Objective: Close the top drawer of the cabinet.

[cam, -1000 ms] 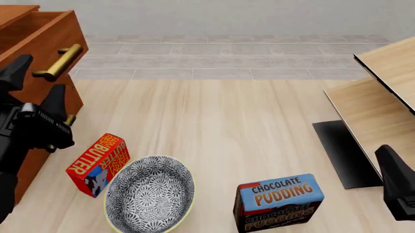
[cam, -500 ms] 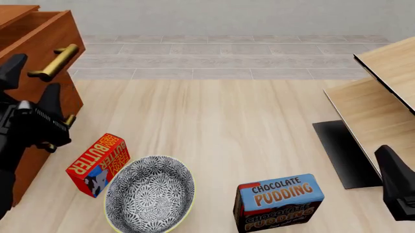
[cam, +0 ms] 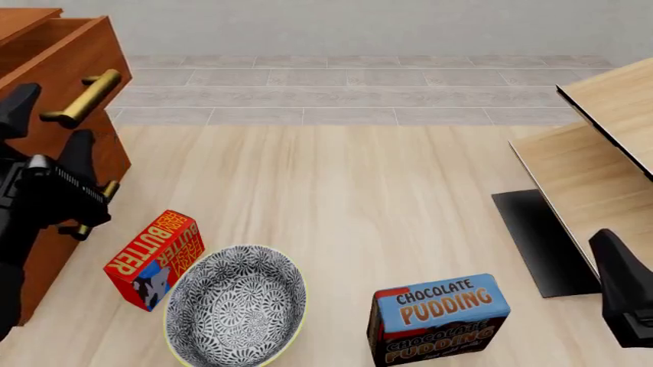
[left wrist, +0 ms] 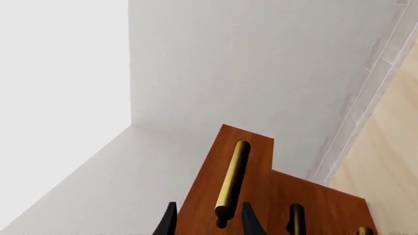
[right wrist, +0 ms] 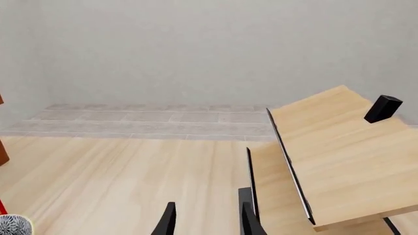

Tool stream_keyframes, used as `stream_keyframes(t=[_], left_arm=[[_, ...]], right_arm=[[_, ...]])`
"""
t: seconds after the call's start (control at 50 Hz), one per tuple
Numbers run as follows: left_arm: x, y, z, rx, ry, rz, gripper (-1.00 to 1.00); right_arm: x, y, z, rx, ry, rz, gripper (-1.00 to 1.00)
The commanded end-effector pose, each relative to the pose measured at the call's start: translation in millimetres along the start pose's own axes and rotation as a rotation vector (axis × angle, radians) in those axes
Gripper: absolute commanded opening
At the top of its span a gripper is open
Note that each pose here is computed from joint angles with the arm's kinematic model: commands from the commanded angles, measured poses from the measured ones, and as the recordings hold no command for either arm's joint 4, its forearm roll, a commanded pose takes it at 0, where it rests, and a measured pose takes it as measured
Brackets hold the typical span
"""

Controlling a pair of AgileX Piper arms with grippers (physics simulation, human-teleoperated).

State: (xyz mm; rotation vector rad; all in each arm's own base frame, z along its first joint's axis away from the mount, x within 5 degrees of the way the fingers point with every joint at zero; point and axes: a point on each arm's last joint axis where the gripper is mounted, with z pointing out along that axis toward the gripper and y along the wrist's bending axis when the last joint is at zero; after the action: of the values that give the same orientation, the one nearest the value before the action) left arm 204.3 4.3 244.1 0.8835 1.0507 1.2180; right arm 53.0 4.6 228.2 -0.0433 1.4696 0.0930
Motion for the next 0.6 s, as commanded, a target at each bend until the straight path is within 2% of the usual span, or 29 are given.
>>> stream_keyframes(t=[0.02,0.6], left_arm=[[5.8,1.7,2.2,-0.012,0.032,0.005,1.0],[11.7,1.8,-1.5,-0.011,0.06,0.019,1.0]], right_arm=[[0.4,0.1,0.0,-0.002,0.0,-0.001,1.0],[0.6,0.0,0.0,-0.001,0.003,-0.001,1.0]])
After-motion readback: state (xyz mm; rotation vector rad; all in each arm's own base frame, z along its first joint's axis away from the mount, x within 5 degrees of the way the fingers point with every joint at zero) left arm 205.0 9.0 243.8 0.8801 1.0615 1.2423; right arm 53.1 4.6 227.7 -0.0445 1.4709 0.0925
